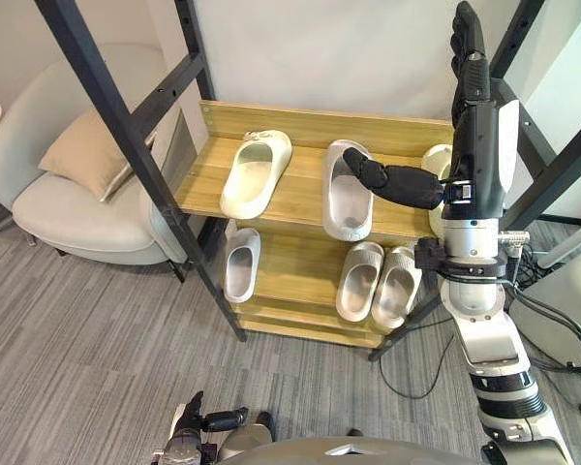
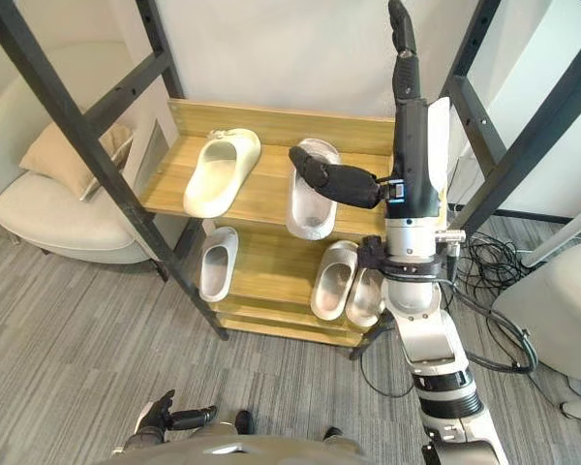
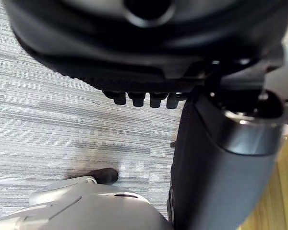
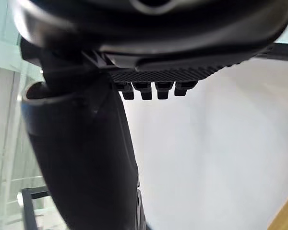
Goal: Organize the slippers on the shoe rack
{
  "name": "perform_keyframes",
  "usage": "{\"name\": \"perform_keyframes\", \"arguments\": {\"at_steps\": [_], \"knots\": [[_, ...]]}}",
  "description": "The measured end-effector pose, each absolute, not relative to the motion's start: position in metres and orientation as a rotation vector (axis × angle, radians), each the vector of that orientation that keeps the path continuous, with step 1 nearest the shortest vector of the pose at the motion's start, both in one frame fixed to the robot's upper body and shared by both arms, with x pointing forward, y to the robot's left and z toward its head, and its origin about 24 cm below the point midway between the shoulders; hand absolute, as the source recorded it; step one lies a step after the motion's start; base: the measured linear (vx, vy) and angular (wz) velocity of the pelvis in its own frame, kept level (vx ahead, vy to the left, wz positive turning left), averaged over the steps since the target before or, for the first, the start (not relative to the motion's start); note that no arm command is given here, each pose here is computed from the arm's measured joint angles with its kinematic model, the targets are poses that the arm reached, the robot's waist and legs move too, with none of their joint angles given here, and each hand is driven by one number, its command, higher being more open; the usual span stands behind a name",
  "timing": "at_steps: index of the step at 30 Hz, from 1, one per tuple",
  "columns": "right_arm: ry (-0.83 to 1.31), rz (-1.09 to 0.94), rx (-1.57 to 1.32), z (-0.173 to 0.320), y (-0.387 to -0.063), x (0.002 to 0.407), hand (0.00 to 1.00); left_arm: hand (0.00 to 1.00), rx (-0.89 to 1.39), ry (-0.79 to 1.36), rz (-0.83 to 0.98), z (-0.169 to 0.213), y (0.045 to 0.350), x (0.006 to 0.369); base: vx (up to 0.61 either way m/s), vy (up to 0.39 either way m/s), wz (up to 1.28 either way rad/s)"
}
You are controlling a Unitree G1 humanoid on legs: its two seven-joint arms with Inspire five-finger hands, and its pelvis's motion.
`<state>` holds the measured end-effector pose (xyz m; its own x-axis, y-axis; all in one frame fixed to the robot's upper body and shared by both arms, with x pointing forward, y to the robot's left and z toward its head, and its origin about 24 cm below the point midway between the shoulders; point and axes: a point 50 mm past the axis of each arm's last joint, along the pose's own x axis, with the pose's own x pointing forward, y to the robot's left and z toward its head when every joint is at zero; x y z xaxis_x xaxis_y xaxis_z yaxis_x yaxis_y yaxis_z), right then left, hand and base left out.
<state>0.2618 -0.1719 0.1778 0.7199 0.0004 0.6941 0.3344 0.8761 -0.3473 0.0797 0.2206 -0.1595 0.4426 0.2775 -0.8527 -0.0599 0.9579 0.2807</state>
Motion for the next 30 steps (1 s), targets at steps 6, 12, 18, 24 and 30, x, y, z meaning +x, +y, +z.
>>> {"name": "perform_keyframes", "arguments": {"at_steps": [6, 12, 18, 24, 30], "knots": [[-0.57, -0.229, -0.57, 0.15, -0.189, 0.28, 1.0, 1.0, 0.219, 1.091, 0.206, -0.159, 0.221, 0.081, 0.01, 0.006, -0.03], [-0.49, -0.248, -0.611, 0.143, -0.197, 0.298, 1.0, 1.0, 0.22, 1.083, 0.203, -0.158, 0.222, 0.082, 0.0, 0.013, -0.04], [-0.473, -0.202, -0.645, 0.143, -0.191, 0.312, 1.0, 1.0, 0.223, 1.068, 0.202, -0.156, 0.224, 0.086, 0.0, 0.013, -0.06], [-0.463, -0.154, -0.671, 0.15, -0.181, 0.33, 0.0, 1.0, 0.218, 1.042, 0.208, -0.154, 0.226, 0.091, 0.0, 0.0, 0.0], [-0.482, -0.098, -0.668, 0.161, -0.167, 0.342, 0.0, 1.0, 0.213, 1.018, 0.229, -0.151, 0.23, 0.095, 0.0, 0.0, 0.0]]}}
